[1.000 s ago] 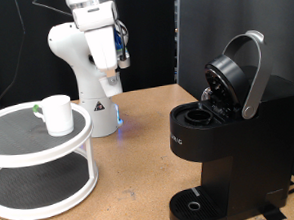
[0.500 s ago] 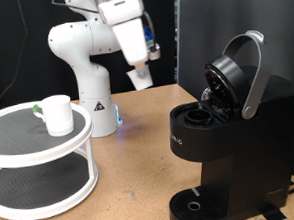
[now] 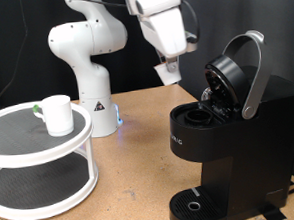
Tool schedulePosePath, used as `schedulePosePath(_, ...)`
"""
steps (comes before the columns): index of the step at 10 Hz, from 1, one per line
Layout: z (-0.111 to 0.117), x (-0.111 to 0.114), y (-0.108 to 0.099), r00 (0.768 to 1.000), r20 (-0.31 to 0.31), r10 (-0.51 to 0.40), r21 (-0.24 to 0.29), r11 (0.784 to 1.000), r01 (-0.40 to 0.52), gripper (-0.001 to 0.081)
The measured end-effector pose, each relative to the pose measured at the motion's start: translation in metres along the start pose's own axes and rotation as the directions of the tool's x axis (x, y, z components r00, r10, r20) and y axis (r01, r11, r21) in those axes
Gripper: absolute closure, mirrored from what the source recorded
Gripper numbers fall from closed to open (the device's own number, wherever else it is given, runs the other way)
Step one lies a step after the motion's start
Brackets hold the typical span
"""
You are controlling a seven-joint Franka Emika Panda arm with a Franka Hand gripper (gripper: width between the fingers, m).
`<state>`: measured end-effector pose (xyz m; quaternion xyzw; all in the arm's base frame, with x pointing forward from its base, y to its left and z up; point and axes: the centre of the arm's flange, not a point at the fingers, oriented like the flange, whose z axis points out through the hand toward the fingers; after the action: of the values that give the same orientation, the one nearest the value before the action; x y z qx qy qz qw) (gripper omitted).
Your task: Make a cup of coffee with the keurig machine
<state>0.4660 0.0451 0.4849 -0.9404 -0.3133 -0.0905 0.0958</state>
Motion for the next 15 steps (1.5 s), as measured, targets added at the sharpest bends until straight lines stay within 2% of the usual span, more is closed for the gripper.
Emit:
schedulePosePath(6,0.008,0.068,0.004,0.999,0.007,-0.045,0.02,0.999,0.045,0.045)
schedulePosePath(8,0.012,0.07,0.01,0.998,0.013,-0.061,0.025,0.998,0.06,0.045)
schedulePosePath(11,0.009,0.06,0.019,0.996,0.022,-0.089,0.05,0.995,0.088,0.045)
schedulePosePath(15,0.006,0.059,0.021,0.999,0.031,0.005,0.036,0.999,-0.006,0.045)
